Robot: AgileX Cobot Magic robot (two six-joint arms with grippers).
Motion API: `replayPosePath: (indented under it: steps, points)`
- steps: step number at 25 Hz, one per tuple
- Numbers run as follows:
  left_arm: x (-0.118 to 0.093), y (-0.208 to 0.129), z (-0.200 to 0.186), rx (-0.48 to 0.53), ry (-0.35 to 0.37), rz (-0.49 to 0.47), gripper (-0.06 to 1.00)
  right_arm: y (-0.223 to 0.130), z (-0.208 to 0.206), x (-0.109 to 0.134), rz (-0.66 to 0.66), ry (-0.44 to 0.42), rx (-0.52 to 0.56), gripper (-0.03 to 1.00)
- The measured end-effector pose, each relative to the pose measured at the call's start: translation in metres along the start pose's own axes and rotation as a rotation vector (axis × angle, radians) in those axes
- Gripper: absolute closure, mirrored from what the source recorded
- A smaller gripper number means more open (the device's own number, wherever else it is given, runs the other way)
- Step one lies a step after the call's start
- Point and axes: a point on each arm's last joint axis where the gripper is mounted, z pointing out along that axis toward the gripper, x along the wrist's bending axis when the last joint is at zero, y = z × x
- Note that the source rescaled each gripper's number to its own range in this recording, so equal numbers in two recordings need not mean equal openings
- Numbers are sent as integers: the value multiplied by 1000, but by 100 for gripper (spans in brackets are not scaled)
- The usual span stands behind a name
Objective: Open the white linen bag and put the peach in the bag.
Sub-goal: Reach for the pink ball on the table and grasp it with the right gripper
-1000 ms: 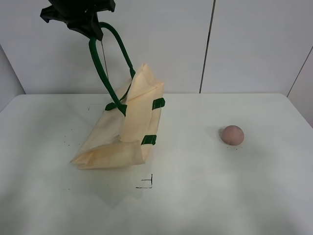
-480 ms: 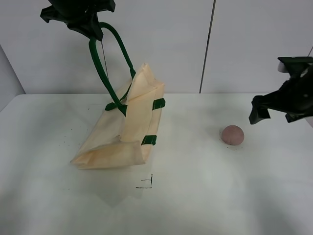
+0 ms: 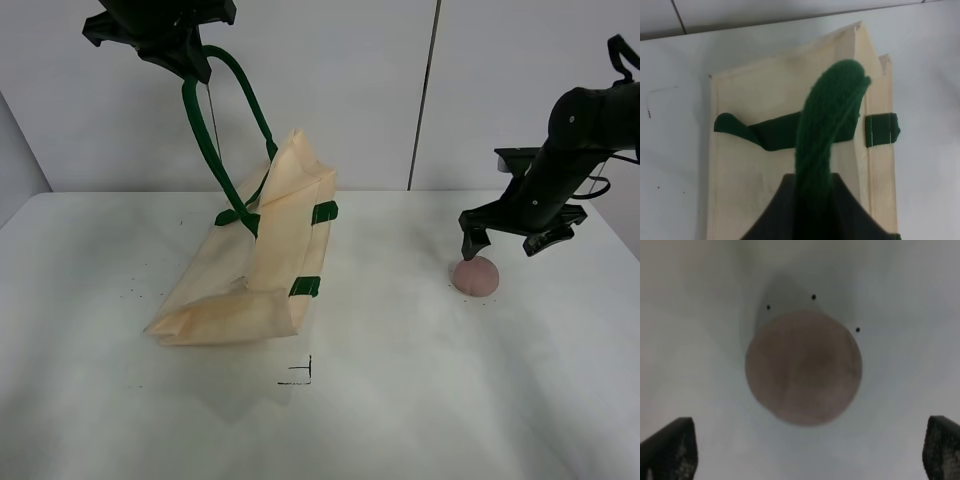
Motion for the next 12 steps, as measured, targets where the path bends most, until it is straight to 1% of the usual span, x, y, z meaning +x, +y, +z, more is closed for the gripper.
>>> replayPosePath:
  steps: [8,11,12]
  points:
    - [0,0,0,0,0,0,94,1,58,-4,-10,-7,15,-3]
    - [0,0,0,0,0,0,94,-1,72,-4,-10,-8,25,-3]
    - [0,0,0,0,0,0,94,-1,74,-5,-9,-8,32,-2]
